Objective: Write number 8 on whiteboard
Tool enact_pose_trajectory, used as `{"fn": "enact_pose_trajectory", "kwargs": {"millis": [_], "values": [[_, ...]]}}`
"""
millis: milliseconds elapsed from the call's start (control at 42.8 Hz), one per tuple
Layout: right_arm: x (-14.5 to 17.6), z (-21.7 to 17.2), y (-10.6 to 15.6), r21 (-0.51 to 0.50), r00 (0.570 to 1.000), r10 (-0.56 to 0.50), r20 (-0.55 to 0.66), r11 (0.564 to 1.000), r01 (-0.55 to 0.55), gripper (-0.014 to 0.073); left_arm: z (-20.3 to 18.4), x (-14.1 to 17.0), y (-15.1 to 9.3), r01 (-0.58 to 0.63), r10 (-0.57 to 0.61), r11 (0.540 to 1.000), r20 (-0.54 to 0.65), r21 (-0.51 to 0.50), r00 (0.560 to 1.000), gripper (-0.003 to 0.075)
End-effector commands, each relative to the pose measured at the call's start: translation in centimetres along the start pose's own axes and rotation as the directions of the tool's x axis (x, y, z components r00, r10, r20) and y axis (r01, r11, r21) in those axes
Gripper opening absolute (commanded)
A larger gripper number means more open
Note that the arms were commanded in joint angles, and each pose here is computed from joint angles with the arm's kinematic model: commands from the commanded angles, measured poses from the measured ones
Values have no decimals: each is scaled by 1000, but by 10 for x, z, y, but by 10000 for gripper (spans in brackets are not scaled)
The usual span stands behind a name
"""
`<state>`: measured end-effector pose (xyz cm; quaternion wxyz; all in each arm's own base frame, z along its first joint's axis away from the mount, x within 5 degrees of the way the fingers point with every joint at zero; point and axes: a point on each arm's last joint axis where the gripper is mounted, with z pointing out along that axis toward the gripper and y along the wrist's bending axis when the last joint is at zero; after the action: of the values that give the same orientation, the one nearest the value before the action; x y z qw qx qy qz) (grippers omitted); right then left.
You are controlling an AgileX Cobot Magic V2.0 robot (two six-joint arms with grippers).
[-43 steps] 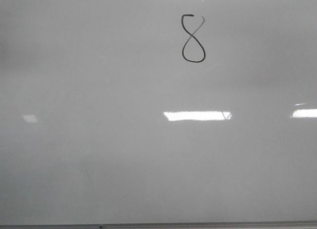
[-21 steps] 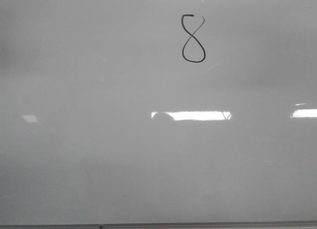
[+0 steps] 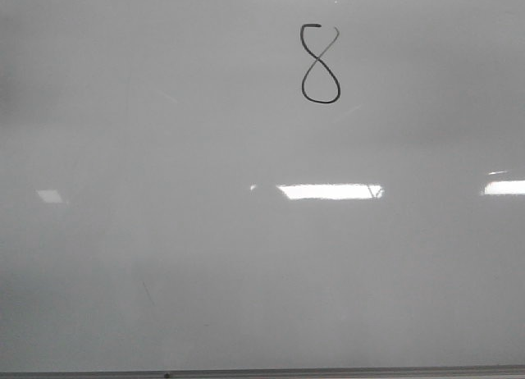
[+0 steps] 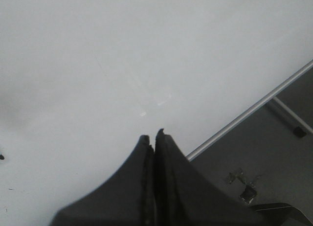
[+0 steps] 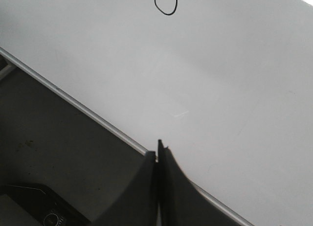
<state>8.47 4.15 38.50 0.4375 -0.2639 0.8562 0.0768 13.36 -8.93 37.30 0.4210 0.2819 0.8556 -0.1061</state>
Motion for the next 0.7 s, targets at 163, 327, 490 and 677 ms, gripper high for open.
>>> {"fn": "enact_pose_trajectory", "kwargs": {"millis": [163, 327, 490, 677], "values": [[-10, -7, -2, 15, 996, 8, 84, 1000, -9, -69, -7, -12, -2, 2, -3, 1000, 93, 13, 996, -20], [-10, -7, -2, 15, 996, 8, 84, 1000, -9, -69, -7, -12, -2, 2, -3, 1000, 93, 13, 996, -20], [-10, -7, -2, 15, 996, 8, 84, 1000, -9, -69, -7, -12, -2, 2, -3, 1000, 93, 13, 996, -20], [-10, -7, -2, 15, 996, 8, 84, 1000, -9, -69, -13, -9, 6, -10, 15, 999, 111, -48, 994, -20]]}}
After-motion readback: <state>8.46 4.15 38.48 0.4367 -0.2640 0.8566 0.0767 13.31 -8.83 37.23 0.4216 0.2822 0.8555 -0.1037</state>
